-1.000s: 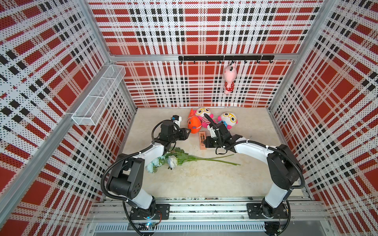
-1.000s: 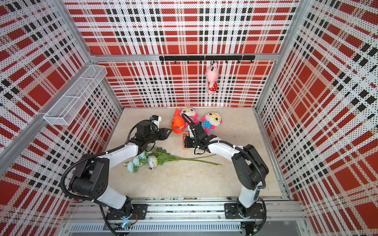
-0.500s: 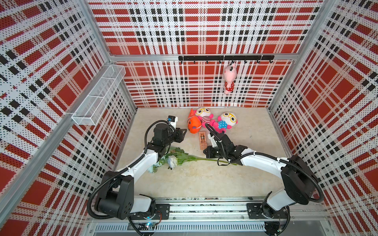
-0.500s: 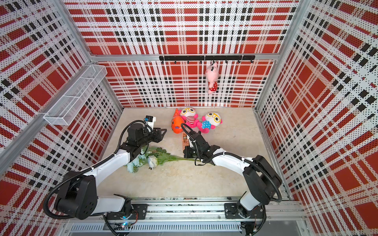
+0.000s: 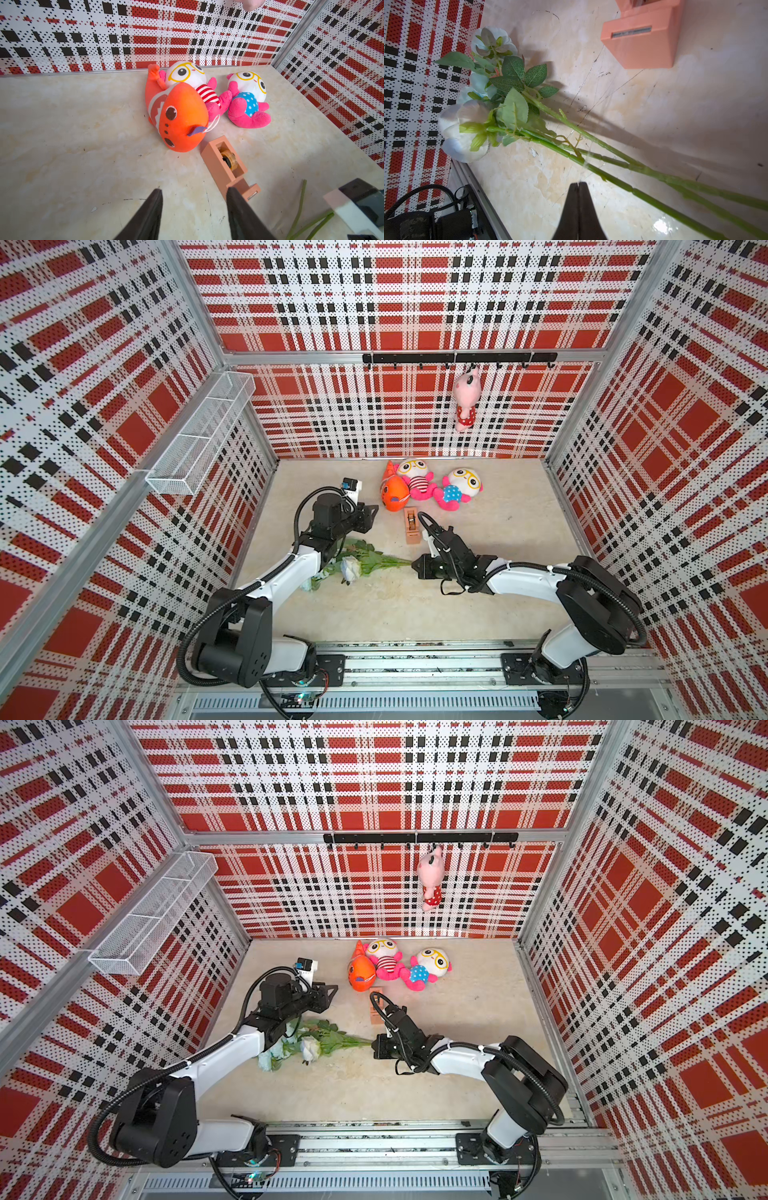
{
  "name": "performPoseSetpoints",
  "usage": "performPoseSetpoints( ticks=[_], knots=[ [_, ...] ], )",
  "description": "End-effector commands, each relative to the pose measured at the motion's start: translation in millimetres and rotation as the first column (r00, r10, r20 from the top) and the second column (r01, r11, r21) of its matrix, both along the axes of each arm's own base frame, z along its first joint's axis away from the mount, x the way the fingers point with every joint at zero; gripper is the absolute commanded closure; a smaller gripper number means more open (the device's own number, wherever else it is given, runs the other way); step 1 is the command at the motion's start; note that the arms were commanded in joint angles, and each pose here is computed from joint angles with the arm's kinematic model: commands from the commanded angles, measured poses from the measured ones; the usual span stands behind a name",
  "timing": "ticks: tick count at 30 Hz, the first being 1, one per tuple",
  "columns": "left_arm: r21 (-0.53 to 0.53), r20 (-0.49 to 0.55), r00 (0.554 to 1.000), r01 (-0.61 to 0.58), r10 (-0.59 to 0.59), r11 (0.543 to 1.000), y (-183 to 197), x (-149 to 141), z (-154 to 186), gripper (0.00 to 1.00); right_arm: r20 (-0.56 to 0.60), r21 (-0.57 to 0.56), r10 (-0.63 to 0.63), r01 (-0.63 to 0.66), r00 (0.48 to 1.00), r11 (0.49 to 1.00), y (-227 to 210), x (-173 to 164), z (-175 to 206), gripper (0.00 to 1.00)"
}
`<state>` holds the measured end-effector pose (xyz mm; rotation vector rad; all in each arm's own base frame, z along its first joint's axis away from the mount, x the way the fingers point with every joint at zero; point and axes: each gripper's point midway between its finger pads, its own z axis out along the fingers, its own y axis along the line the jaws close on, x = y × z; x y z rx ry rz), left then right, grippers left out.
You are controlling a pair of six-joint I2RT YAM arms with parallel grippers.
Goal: Wrap bouquets with tape
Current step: Stick the tape to the bouquet.
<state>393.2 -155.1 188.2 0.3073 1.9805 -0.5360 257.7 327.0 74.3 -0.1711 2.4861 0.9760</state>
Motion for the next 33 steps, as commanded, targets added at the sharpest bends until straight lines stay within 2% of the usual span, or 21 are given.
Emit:
performPoseSetpoints(
  ticks=[1, 4, 11, 17, 20, 23, 25, 28, 29, 31, 33],
  knots=[
    [0.035, -0.014, 1.0, -0.003, 0.003, 0.999, 4, -1, -12, 0.46, -0.032, 0.016, -0.001, 0.001, 0.999, 1.0, 2, -8, -12, 1.0],
    [0.045, -0.021, 1.0, -0.008, 0.009, 0.999, 6, -1, -15, 0.46, -0.054, 0.001, 0.001, -0.001, 0.999, 1.0, 0, -12, -20, 0.99],
    [0.066, -0.025, 0.999, -0.026, 0.028, 0.997, 10, 0, -18, 0.46, -0.109, -0.077, 0.01, -0.019, 0.994, 0.997, -11, -29, -35, 0.84],
    [0.073, -0.014, 0.999, -0.044, 0.045, 0.996, 13, 1, -14, 0.46, -0.166, -0.208, 0.028, -0.063, 0.986, 0.976, -36, -59, -51, 0.76],
    [0.076, -0.002, 0.999, -0.052, 0.052, 0.996, 15, 1, -9, 0.46, -0.096, -0.273, 0.06, -0.084, 0.994, 0.958, -53, -60, -28, 0.73],
    [0.078, 0.018, 0.998, -0.059, 0.058, 0.995, 16, 1, -3, 0.46, 0.104, -0.354, 0.128, -0.084, 0.986, 0.931, -65, -42, 19, 0.68],
    [0.071, 0.037, 0.998, -0.058, 0.056, 0.996, 16, 0, 3, 0.46, 0.282, -0.402, 0.233, -0.106, 0.931, 0.91, -64, -27, 55, 0.61],
    [0.067, 0.065, 0.997, -0.035, 0.031, 0.997, 13, -4, 9, 0.46, 0.458, -0.469, 0.42, -0.189, 0.783, 0.863, -53, -20, 78, 0.46],
    [0.066, 0.082, 0.997, -0.017, 0.012, 0.998, 12, -7, 12, 0.45, 0.496, -0.499, 0.491, -0.228, 0.716, 0.836, -48, -20, 80, 0.41],
    [0.077, 0.123, 0.992, 0.022, -0.031, 0.997, 7, -16, 16, 0.41, 0.536, -0.518, 0.573, -0.295, 0.62, 0.803, -37, -21, 80, 0.35],
    [0.091, 0.17, 0.984, 0.037, -0.052, 0.995, 7, -23, 22, 0.39, 0.534, -0.528, 0.635, -0.366, 0.558, 0.766, -27, -22, 72, 0.34]
  ],
)
